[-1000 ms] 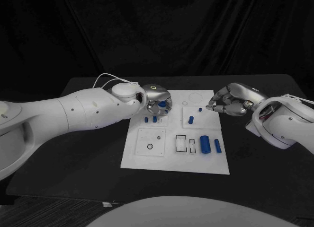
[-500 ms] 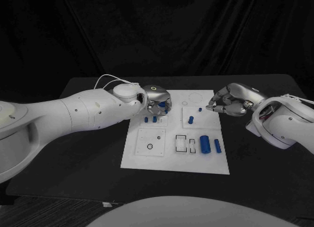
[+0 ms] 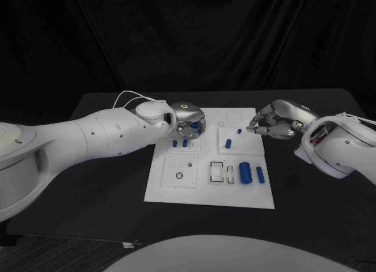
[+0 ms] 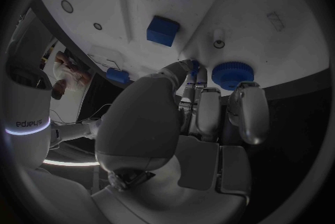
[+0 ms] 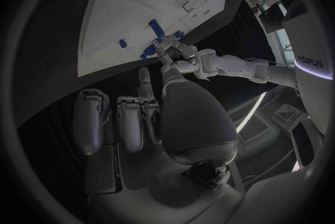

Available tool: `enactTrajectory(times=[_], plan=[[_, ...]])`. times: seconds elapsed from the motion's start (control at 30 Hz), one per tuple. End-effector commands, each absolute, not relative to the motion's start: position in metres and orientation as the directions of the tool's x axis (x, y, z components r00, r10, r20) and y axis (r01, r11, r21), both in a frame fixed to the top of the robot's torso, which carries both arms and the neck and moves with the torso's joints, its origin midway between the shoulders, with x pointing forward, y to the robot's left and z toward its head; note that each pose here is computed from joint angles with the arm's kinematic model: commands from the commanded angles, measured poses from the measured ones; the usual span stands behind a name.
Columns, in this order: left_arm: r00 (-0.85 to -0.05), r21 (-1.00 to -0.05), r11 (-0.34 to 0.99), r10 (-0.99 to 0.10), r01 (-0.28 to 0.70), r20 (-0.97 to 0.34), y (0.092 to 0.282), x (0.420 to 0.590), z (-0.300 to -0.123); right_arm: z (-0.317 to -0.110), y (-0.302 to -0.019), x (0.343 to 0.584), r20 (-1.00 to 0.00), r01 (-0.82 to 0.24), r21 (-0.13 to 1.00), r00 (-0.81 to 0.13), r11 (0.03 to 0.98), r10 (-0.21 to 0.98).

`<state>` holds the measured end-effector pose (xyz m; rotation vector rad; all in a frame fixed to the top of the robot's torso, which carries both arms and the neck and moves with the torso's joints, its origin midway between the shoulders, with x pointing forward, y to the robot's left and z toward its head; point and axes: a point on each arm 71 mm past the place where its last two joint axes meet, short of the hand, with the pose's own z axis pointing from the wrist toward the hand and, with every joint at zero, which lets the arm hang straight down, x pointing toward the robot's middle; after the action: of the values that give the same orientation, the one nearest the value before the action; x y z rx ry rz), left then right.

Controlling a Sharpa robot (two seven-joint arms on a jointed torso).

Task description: Assemble the parts on the task board

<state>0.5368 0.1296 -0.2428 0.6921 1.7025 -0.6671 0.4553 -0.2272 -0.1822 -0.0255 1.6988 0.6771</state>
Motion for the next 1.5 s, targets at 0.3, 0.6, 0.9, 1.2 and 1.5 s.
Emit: enactTrajectory(times=[0.3, 0.6, 0.9, 1.2, 1.5], plan=[[-0.135, -0.072, 0.642, 0.050, 0.763, -0.990, 0.144, 0.526, -0.237, -0.185, -0.227, 0.456, -0.903, -0.366, 0.419, -0.265, 0.831, 0.338], [-0.085, -0.049, 0.656, 0.024, 0.753, -0.996, 0.173, 0.521, -0.207, -0.186, -0.229, 0.457, -0.902, -0.358, 0.418, -0.269, 0.835, 0.337], [-0.090, -0.041, 0.679, 0.037, 0.733, -0.995, 0.196, 0.519, -0.194, -0.190, -0.227, 0.457, -0.901, -0.359, 0.420, -0.279, 0.834, 0.334], [-0.127, -0.048, 0.698, 0.061, 0.715, -0.990, 0.206, 0.520, -0.201, -0.192, -0.227, 0.456, -0.899, -0.358, 0.421, -0.282, 0.833, 0.334], [-0.153, -0.061, 0.699, 0.070, 0.713, -0.986, 0.205, 0.519, -0.213, -0.192, -0.226, 0.456, -0.899, -0.359, 0.422, -0.283, 0.832, 0.334]])
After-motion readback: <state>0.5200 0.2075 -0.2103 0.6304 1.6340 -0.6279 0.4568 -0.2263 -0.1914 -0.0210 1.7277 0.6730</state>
